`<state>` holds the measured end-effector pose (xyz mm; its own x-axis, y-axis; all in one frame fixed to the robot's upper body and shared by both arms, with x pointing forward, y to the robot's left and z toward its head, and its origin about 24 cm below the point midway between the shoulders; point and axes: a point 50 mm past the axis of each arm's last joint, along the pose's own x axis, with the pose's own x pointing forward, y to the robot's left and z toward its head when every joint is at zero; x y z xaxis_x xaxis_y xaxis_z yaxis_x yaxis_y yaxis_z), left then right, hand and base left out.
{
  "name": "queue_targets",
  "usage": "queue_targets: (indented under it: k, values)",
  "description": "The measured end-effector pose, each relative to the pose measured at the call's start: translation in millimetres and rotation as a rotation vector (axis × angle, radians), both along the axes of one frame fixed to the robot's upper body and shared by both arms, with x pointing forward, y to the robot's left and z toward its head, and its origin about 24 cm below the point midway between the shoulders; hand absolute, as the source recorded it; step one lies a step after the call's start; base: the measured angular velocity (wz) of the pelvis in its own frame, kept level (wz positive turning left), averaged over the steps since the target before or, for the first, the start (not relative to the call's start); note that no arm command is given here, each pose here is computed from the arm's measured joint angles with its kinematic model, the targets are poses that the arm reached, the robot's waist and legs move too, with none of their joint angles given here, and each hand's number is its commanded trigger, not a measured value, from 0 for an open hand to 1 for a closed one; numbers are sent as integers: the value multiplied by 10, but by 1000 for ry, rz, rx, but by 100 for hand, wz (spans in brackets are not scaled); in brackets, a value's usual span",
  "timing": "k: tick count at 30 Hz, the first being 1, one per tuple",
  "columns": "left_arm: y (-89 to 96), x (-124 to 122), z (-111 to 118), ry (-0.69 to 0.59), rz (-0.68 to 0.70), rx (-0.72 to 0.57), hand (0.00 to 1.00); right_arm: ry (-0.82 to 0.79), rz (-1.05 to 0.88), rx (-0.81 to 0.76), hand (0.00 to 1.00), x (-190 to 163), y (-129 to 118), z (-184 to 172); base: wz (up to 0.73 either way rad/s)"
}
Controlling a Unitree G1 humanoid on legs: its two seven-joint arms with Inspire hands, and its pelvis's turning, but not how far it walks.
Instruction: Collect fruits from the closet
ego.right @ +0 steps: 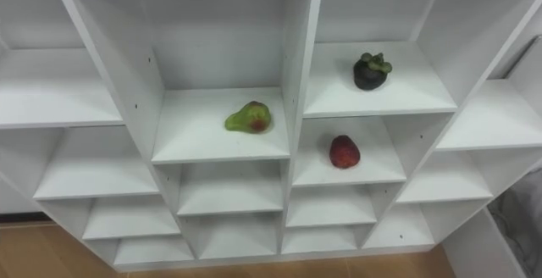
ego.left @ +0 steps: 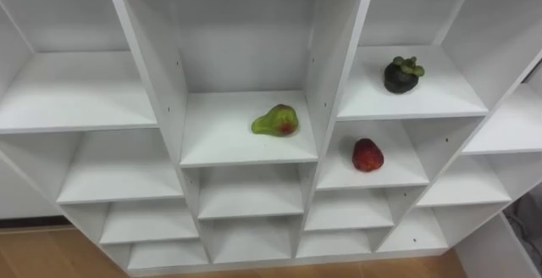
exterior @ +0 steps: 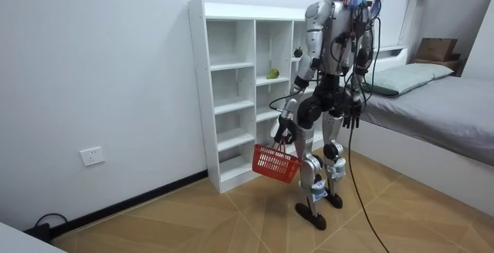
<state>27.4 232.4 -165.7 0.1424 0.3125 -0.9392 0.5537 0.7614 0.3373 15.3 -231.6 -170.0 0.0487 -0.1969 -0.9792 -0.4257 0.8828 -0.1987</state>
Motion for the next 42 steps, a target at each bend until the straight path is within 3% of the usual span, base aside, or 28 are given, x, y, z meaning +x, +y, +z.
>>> queue_targets:
  k: [10,22,27,33,39,42]
  values:
    - [-32,26,-4,-20,-20,1,100,-140,-41,-99,0,168,-44,44,0]
    - [-27,153,45,-139,-34,3,100,-676,-207,-132,0,788,48,423,-1]
    - [-51,188,51,-215,16,-23,100,-1001,-209,-149,0,1114,87,850,-6]
    - [-58,156,43,-228,44,-41,100,-1273,-225,-159,0,1366,126,1284,0]
    - [-70,145,28,-222,39,-53,100,-1459,-237,-156,0,1452,160,1596,-1]
    - [-75,158,29,-229,36,-57,100,-1479,-243,-156,0,1460,160,1625,-1]
